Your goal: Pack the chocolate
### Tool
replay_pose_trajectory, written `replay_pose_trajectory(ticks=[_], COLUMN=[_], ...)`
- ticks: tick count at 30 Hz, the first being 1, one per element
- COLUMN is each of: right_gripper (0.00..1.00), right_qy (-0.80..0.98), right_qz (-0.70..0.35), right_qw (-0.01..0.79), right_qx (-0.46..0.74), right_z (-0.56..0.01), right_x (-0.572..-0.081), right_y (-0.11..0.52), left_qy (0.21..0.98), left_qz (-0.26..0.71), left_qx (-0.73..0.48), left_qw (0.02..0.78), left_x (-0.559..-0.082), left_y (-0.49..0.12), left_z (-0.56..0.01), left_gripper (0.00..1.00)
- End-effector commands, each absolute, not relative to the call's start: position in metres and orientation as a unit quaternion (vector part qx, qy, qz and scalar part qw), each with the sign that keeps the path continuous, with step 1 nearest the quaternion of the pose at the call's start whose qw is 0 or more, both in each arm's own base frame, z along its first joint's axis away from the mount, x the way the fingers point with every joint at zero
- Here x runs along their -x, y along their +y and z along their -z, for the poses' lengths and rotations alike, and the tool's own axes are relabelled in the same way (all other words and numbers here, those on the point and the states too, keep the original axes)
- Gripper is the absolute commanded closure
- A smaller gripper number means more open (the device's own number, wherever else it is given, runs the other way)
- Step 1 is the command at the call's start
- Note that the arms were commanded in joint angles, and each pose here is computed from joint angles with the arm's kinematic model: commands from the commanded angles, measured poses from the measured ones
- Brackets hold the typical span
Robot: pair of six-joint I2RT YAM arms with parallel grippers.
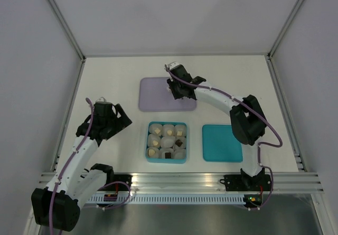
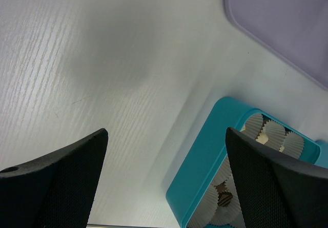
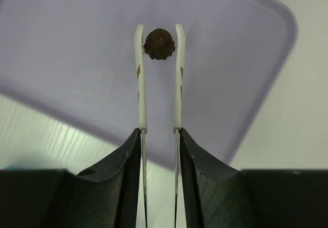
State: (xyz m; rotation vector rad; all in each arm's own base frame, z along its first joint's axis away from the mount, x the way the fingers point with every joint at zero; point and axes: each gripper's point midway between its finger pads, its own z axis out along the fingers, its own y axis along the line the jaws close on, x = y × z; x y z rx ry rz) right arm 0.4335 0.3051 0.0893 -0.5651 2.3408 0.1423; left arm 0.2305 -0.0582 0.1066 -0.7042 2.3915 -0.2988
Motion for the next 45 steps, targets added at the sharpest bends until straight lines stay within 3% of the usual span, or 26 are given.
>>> replay_pose_trajectory(ticks=[1, 7, 14, 23, 33, 45], right_gripper=[0.87, 0.87, 0.87, 0.87, 0.85, 0.83], right_qy=[0.867, 0.856, 0.878, 0.870, 0.884, 0.895], right_qz=[-0.084, -0.123, -0.191, -0.279, -0.207, -0.177], right_qw=[0.446, 0.457, 0.366, 0.266, 0.229, 0.258], right_qx=[0.206, 0.209, 0.243, 0.308, 0.350, 0.317], right_z=[-0.164, -0.196, -0.172, -0.155, -0.128, -0.132], right_x=[-0.414, -0.323, -0.205, -0.091, -0.068, -0.081], right_y=[0.313, 0.291, 0.272, 0.271, 0.259, 0.256], left_qy=[0.904, 0.905, 0.905, 0.906, 0.905, 0.903], left_qz=[0.117, 0.124, 0.136, 0.144, 0.150, 0.152], left_qx=[0.258, 0.255, 0.247, 0.242, 0.238, 0.238], left_qw=[0.320, 0.317, 0.320, 0.316, 0.319, 0.322], left_x=[-0.232, -0.232, -0.231, -0.231, -0.229, -0.229], left_y=[-0.059, -0.062, -0.066, -0.069, -0.071, -0.071], left_z=[-0.111, -0.112, -0.115, -0.114, -0.114, -0.116], left_gripper=[0.00, 0.00, 0.00, 0.00, 0.00, 0.00])
